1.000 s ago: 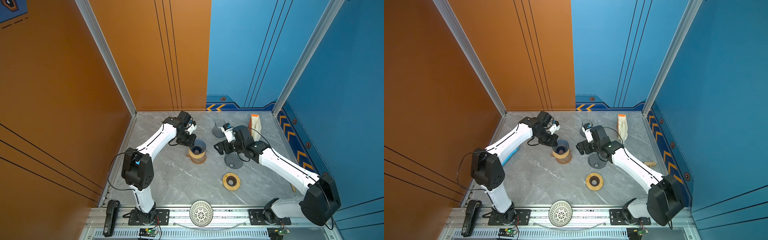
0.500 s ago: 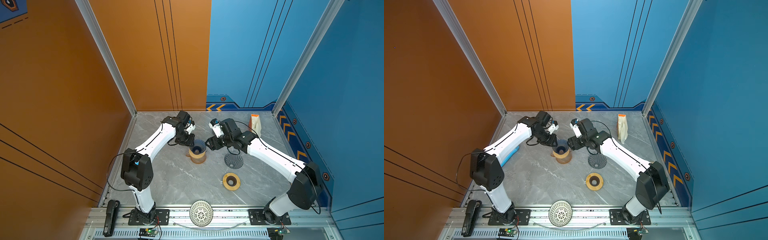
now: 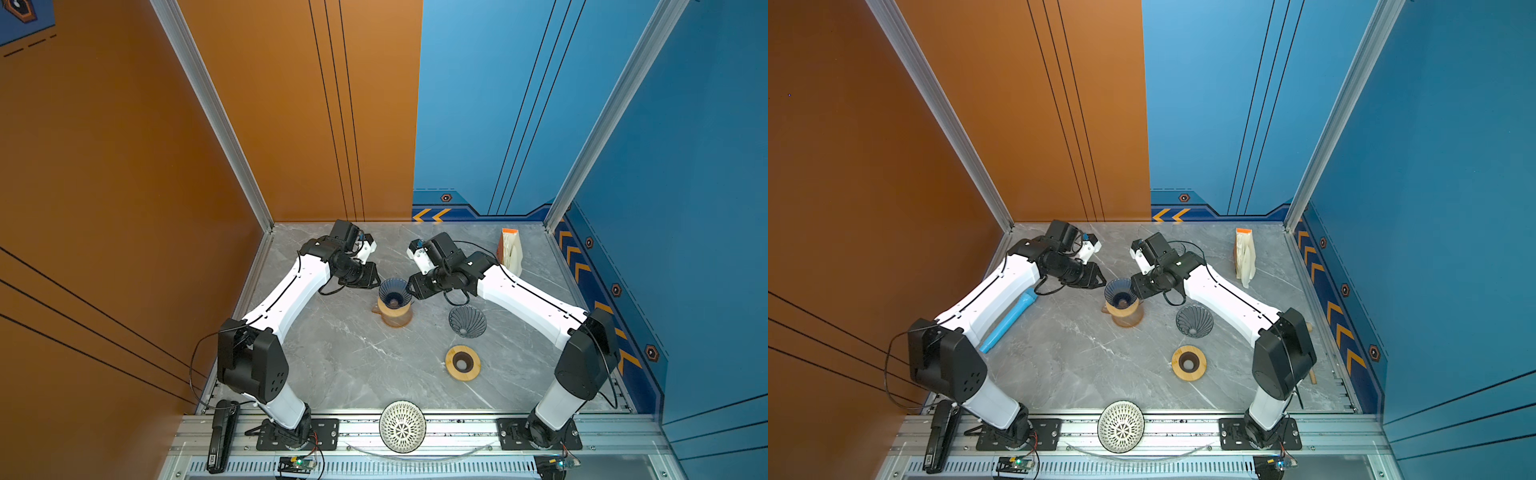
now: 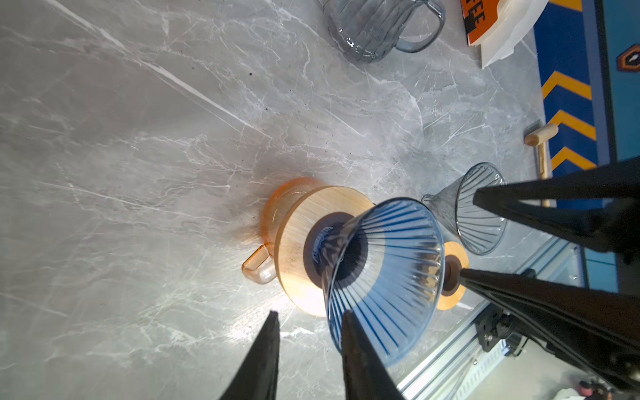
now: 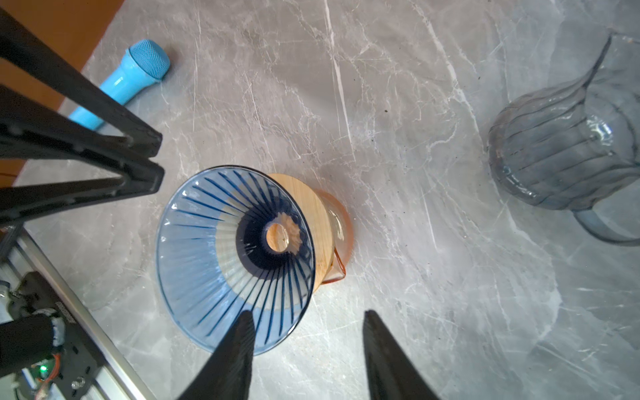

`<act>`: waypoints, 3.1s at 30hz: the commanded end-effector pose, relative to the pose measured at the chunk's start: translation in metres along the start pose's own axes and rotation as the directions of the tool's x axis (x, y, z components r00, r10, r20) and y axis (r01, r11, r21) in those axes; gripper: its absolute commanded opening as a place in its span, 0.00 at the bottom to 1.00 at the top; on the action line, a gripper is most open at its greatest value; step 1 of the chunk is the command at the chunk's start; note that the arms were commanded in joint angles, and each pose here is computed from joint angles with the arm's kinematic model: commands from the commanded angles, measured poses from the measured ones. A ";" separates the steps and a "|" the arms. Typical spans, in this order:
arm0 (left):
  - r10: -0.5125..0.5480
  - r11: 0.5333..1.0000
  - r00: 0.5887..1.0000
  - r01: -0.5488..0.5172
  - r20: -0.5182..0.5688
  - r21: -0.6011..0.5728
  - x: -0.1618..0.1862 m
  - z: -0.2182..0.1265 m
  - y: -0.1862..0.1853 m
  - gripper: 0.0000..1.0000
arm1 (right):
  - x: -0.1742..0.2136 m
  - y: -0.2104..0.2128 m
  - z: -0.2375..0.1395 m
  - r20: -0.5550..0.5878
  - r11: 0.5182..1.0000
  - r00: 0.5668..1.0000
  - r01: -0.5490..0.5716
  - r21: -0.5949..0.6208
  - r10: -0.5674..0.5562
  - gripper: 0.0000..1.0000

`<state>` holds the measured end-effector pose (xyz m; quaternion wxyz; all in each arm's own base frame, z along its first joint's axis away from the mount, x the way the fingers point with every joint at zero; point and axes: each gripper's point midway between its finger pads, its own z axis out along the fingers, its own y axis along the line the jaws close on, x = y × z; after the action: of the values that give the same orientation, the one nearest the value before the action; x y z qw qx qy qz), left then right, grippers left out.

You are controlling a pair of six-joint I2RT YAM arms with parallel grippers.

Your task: Place the coffee filter in the dripper

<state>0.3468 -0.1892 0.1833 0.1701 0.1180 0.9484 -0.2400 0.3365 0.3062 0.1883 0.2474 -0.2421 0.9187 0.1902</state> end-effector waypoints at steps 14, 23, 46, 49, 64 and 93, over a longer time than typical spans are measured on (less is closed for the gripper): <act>-0.037 0.996 0.999 0.037 -0.013 0.080 -0.003 0.022 -0.008 0.23 | 0.007 0.004 0.022 -0.104 0.999 0.994 -0.043 -0.011 0.041 0.22; -0.039 0.997 0.999 0.040 -0.021 0.067 -0.005 0.028 -0.004 0.19 | 0.005 0.006 0.024 -0.110 0.999 0.993 -0.044 -0.019 0.042 0.15; -0.017 0.999 0.999 0.019 -0.041 0.050 0.004 0.034 -0.003 0.10 | 0.007 0.013 0.034 -0.133 0.999 0.990 -0.036 0.021 0.038 0.17; -0.016 0.999 0.999 0.018 -0.044 0.044 0.006 0.035 -0.001 0.10 | 0.009 0.013 0.035 -0.139 0.999 0.989 -0.037 0.021 0.040 0.13; -0.038 0.999 0.996 0.040 -0.084 0.018 0.017 0.046 0.012 0.02 | 0.021 0.010 0.044 -0.177 0.996 0.980 -0.082 0.042 0.088 0.05; -0.028 0.999 0.993 0.024 -0.115 -0.031 0.033 0.055 0.026 0.00 | 0.050 0.002 0.063 -0.108 0.991 0.985 -0.135 0.001 0.135 0.01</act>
<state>0.3475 -0.2073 0.1577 0.1530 0.1196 0.9425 -0.2722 0.3483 0.3260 0.1590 0.2501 -0.1605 0.9296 0.2179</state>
